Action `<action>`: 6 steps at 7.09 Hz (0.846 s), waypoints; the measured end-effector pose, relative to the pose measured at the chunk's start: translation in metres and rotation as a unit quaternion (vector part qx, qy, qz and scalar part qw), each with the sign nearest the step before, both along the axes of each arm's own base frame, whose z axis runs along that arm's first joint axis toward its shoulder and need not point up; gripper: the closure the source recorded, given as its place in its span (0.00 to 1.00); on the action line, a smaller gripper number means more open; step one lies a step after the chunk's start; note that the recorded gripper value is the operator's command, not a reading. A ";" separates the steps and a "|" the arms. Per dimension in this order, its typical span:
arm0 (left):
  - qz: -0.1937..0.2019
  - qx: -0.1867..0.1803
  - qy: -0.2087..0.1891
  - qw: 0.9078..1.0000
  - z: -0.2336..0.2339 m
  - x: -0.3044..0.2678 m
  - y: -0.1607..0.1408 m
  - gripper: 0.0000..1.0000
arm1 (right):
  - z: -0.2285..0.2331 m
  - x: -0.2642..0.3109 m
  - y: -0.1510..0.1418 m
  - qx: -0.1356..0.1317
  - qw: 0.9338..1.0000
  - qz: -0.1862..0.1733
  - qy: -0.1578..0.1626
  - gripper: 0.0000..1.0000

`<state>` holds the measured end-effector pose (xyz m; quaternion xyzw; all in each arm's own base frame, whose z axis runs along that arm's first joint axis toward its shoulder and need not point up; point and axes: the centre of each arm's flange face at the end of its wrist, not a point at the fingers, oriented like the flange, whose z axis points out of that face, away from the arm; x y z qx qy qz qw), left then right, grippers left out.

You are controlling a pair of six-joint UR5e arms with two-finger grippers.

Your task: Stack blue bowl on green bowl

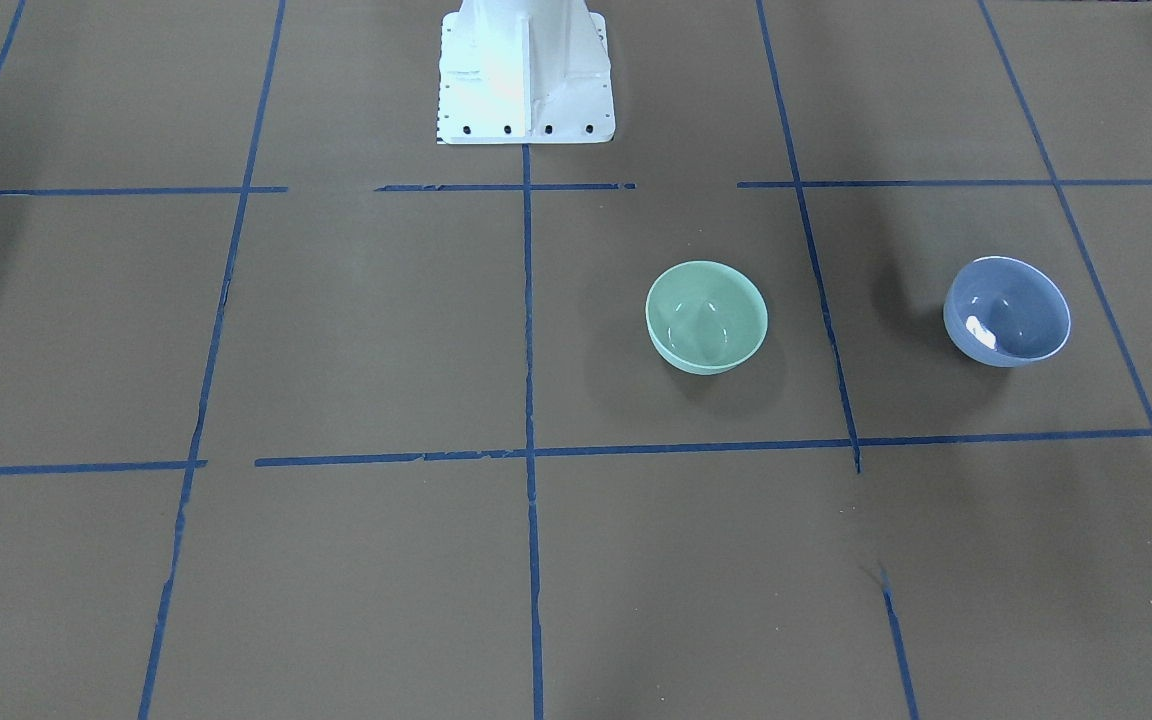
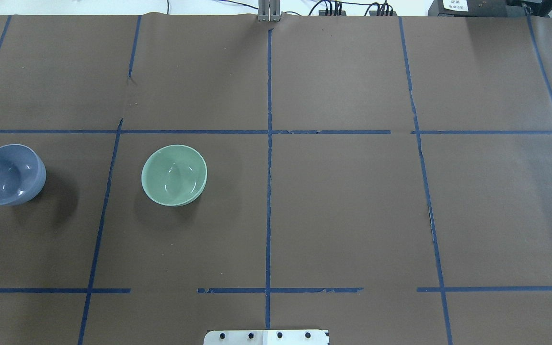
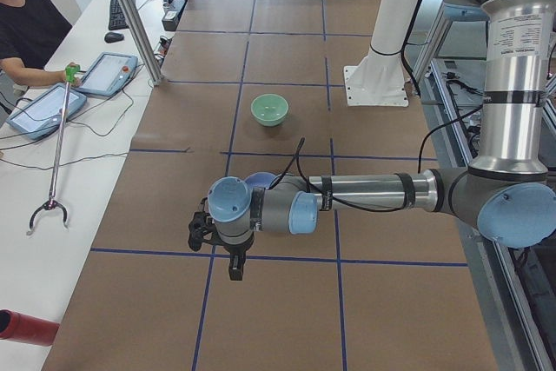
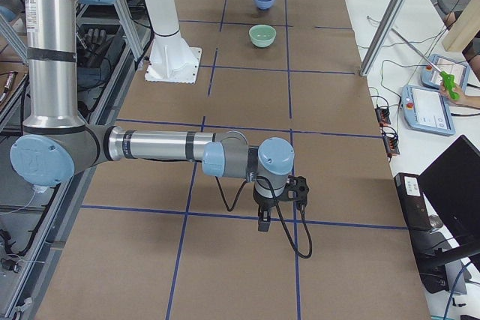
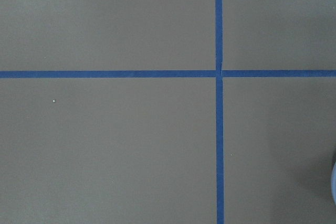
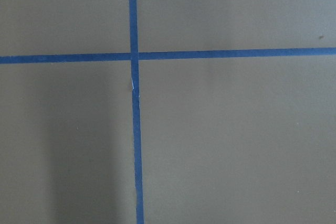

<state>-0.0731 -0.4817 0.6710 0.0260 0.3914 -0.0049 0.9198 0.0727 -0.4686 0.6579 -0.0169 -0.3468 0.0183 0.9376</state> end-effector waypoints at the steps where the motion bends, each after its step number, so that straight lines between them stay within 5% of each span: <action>1: 0.000 0.002 0.000 1.000 -0.002 0.000 -0.001 0.00 | 0.000 0.000 0.000 0.000 1.000 0.000 0.000 0.00; 6: -0.002 0.076 -0.004 0.997 -0.055 0.003 -0.015 0.00 | 0.000 0.000 0.000 0.000 1.000 0.000 0.000 0.00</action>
